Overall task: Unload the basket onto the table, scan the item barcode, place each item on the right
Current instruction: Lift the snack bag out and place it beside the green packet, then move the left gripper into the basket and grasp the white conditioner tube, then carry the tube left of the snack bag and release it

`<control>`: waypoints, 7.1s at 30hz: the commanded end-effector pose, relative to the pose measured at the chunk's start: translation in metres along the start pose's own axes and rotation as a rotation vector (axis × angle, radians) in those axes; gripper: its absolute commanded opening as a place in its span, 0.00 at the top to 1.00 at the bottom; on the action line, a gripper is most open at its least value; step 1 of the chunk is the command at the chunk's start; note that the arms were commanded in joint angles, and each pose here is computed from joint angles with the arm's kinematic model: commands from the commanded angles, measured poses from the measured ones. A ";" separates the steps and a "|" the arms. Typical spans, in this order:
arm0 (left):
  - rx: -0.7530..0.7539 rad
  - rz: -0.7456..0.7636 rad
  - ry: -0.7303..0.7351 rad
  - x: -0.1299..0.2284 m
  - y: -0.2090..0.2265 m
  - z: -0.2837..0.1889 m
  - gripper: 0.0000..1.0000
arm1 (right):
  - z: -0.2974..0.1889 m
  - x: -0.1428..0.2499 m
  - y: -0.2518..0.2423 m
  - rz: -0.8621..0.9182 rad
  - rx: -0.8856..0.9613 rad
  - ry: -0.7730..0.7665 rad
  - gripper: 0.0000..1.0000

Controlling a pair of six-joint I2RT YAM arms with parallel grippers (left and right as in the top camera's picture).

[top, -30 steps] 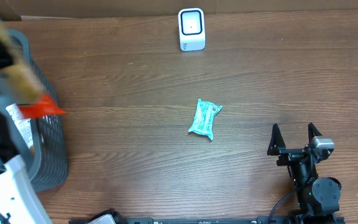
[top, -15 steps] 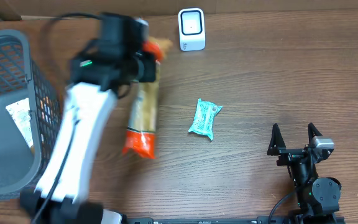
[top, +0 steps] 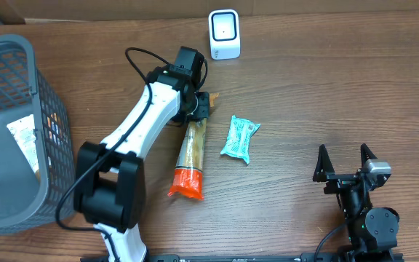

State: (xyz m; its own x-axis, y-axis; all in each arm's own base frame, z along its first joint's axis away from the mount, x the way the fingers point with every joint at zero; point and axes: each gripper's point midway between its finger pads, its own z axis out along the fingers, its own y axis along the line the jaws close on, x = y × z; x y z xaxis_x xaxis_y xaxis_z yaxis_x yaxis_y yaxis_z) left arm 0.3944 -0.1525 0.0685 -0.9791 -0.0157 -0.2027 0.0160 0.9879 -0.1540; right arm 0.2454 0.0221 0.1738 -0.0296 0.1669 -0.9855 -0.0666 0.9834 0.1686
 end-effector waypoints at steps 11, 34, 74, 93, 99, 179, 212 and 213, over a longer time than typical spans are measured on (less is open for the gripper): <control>0.157 -0.058 -0.043 -0.022 -0.038 -0.001 0.00 | 0.000 0.002 0.000 -0.004 0.001 -0.004 0.00; 0.007 -0.190 -0.668 -0.036 0.093 -0.333 0.00 | 0.000 0.002 0.000 -0.004 0.001 -0.004 0.00; -0.424 -0.950 -0.154 0.086 0.452 -0.183 0.12 | 0.000 0.002 0.000 -0.004 0.001 -0.004 0.00; -0.332 -0.832 0.121 0.100 0.454 -0.051 0.22 | 0.000 0.002 -0.001 -0.004 0.001 -0.004 0.00; -0.325 -0.833 0.129 0.107 0.451 -0.039 0.56 | 0.000 0.002 0.000 -0.004 0.001 -0.004 0.00; -0.008 -0.007 0.082 0.068 0.067 0.013 0.71 | 0.000 0.002 -0.001 -0.004 0.001 -0.004 0.00; 0.013 0.055 -0.359 -0.049 0.035 -0.241 0.09 | 0.000 0.002 0.000 -0.004 0.000 -0.004 0.00; -0.004 0.046 -0.383 -0.049 0.040 -0.257 0.09 | 0.000 0.002 -0.001 -0.004 0.001 -0.004 0.00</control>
State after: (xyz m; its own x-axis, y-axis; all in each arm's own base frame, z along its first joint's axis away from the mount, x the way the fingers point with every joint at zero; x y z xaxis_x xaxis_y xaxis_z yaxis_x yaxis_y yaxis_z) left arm 0.3954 -0.0941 0.2637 -0.9017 -0.0137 -0.4322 0.0711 0.9812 -0.1794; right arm 0.2454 0.0221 0.1739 -0.0292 0.1666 -0.9856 -0.0667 0.9835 0.1682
